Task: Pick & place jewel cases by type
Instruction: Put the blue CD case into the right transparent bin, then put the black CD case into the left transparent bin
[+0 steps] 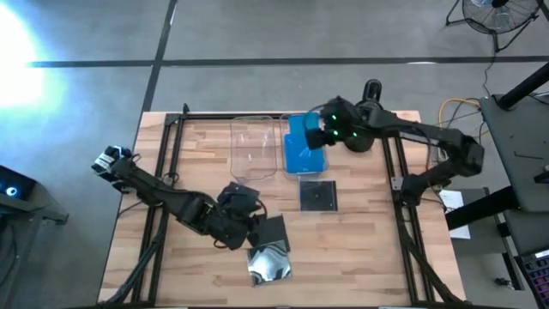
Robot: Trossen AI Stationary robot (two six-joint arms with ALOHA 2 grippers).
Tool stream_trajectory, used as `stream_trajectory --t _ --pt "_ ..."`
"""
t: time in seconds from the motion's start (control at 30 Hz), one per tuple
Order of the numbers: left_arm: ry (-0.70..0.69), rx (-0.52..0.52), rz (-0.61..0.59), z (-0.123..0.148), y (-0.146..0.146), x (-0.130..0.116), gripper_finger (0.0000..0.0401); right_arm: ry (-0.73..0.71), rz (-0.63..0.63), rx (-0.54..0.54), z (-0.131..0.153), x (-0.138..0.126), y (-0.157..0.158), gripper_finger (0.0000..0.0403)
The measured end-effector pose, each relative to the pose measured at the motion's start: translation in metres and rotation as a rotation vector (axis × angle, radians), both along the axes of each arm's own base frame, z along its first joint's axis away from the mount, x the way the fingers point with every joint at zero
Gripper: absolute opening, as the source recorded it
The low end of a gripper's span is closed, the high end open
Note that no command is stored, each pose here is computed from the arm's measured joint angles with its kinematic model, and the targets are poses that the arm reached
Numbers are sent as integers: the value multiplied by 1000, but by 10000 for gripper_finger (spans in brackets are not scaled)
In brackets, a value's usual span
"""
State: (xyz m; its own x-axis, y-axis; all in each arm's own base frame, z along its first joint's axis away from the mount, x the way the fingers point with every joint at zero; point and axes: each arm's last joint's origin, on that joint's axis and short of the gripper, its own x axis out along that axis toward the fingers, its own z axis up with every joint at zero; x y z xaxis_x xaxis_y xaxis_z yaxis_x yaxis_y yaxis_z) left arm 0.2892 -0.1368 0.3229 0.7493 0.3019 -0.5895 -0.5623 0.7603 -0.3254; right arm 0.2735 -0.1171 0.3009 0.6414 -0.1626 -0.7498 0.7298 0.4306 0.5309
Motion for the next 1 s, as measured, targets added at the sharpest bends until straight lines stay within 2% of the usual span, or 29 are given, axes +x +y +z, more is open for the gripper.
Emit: stream_trajectory --t 0.2,0.3,0.4,0.5,0.6,0.73,0.87,1.0 --pt "-42 -7 43 4 -1 -2 128 77 12 70 -40 22 -22 31" --pt "-44 -8 44 4 -1 -3 128 109 13 86 -51 30 -25 57" --pt "-43 -8 41 4 -2 -3 128 119 17 86 -51 35 -27 96" --pt "-43 -7 39 4 -3 -3 128 156 3 32 -40 34 -29 136" --pt "-38 0 34 4 -3 -4 128 263 -36 -57 -19 26 -29 169" --pt "-6 19 32 2 -2 -6 128 385 -8 -153 10 19 -22 195" --pt "52 45 39 -2 1 -11 128 369 102 -270 45 22 3 202" --pt "137 47 60 -7 5 -18 128 292 223 -306 65 28 41 203"
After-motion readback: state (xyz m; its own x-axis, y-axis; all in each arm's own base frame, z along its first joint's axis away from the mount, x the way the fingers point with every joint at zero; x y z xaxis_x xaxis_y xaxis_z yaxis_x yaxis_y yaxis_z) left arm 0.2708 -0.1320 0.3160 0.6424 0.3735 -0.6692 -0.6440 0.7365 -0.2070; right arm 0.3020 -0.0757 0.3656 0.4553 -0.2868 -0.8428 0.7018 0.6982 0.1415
